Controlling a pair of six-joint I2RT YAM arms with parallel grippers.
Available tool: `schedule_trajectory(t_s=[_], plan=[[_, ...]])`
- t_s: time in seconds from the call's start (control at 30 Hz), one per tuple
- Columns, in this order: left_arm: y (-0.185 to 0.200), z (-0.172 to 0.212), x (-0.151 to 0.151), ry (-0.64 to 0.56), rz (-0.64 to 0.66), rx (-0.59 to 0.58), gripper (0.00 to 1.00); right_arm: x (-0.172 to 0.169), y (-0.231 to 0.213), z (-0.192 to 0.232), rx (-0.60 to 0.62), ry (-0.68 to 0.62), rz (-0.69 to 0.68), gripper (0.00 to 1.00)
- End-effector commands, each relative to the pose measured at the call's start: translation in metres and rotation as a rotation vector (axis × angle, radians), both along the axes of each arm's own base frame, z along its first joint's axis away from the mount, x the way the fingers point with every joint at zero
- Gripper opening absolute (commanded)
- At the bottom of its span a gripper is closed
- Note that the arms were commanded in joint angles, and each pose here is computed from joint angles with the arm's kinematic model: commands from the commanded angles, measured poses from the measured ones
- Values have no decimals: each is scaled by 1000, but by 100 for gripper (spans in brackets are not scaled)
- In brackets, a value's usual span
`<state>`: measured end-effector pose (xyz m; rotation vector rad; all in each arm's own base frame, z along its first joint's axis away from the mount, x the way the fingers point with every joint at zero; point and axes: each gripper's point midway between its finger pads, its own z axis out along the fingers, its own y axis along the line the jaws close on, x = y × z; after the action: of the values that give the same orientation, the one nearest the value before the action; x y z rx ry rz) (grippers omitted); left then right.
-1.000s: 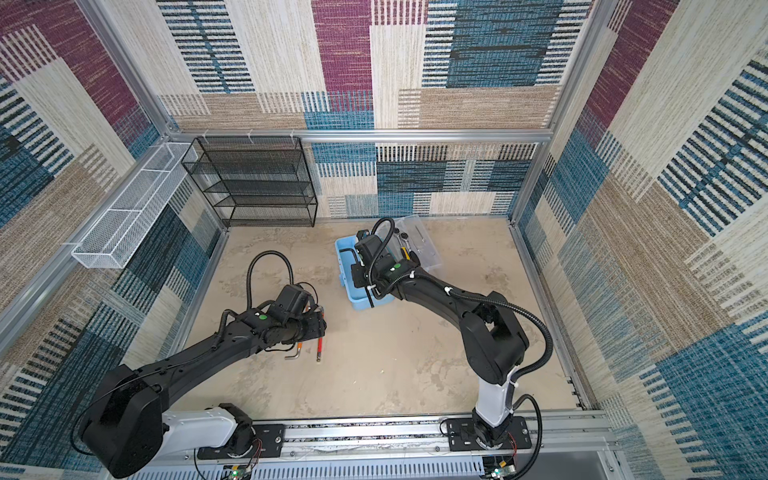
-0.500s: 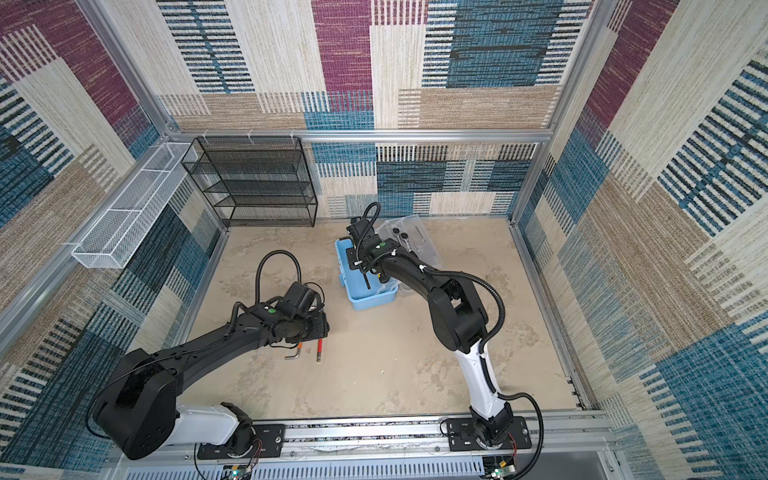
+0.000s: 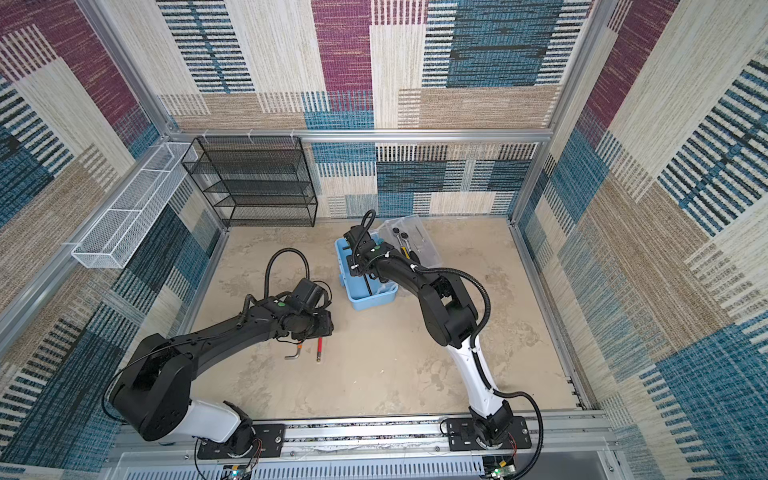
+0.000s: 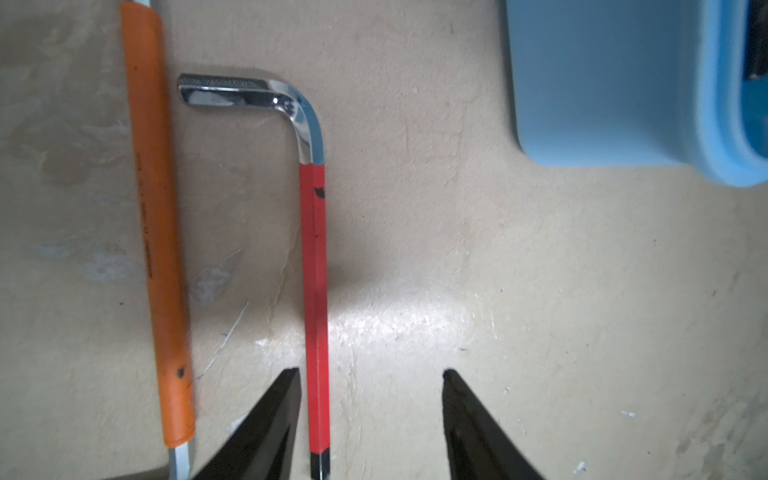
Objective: Pack the tool kit
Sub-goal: 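Lower the black hex key into the blue box and open the right gripper, then close the left gripper on the red hex key while the right gripper withdraws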
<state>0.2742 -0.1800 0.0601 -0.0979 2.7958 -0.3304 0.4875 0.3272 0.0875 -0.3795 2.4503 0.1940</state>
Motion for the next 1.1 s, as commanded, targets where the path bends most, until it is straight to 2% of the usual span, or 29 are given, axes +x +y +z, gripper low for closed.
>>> schedule_trajectory(t_s=[0.0, 0.2, 0.43, 0.53, 0.7, 0.93, 1.07], plan=[[2, -1, -1, 3, -18, 26, 57, 2, -3, -4, -1, 0, -27, 11], [1, -4, 0, 12, -19, 39, 53, 3, -2, 3, 17, -9, -29, 25], [-1, -9, 5, 27, -26, 60, 48, 1, 6, 35, 96, -46, -11, 33], [1, -12, 7, 36, -23, 86, 42, -2, 9, 48, 125, -60, -4, 35], [12, -14, 6, 52, -16, 164, 42, -6, 7, 70, 159, -95, -2, 37], [16, -19, 6, 63, -19, 192, 42, -14, 4, 95, 199, -145, 14, 37], [15, -26, 6, 82, -28, 204, 38, -18, -3, 105, 188, -184, 18, 38]])
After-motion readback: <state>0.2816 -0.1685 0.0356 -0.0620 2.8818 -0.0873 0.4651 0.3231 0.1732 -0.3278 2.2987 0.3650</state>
